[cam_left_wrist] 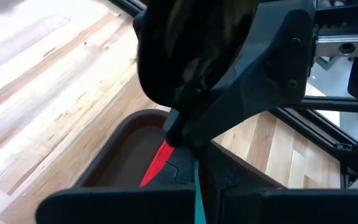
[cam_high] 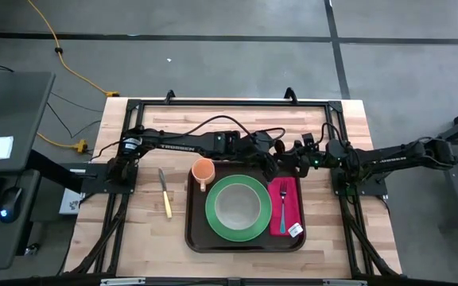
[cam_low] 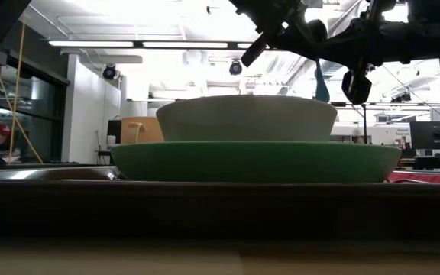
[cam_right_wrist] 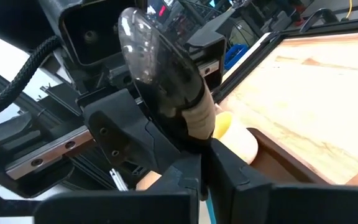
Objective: Set up tray
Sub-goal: Put the blue spoon to the left of the blue fork on the red napkin
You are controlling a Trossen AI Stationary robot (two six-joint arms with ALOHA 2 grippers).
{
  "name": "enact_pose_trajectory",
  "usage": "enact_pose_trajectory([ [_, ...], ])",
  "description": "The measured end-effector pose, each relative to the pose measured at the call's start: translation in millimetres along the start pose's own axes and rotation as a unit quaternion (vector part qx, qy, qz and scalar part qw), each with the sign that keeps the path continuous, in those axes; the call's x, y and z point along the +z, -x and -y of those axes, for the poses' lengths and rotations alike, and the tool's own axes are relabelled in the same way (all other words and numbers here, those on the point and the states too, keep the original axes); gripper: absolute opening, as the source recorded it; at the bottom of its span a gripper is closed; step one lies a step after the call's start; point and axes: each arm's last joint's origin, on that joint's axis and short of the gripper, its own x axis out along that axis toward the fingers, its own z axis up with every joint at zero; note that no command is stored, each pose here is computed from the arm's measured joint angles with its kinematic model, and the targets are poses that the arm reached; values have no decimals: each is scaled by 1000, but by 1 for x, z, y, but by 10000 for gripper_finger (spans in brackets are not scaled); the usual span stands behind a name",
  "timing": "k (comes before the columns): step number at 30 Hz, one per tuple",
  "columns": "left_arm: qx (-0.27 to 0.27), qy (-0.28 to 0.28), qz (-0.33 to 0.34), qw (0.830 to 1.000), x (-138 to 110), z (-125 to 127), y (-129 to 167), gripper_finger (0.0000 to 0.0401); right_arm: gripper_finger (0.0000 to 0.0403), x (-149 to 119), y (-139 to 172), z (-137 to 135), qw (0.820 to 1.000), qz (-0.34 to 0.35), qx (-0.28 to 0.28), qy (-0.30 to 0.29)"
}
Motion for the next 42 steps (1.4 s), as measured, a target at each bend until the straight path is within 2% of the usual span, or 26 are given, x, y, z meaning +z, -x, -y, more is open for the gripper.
enact_pose_trajectory([
  [17,-10,-8,-24,1000,-3,0,0,31,1,0,0,0,1000,-5,4,-1],
  [27,-22,-45,-39,998,-3,1,5,31,1,-1,0,0,1000,-11,5,0],
  [42,-14,-30,-35,999,-1,1,8,31,0,4,2,1,1000,-14,15,-3],
])
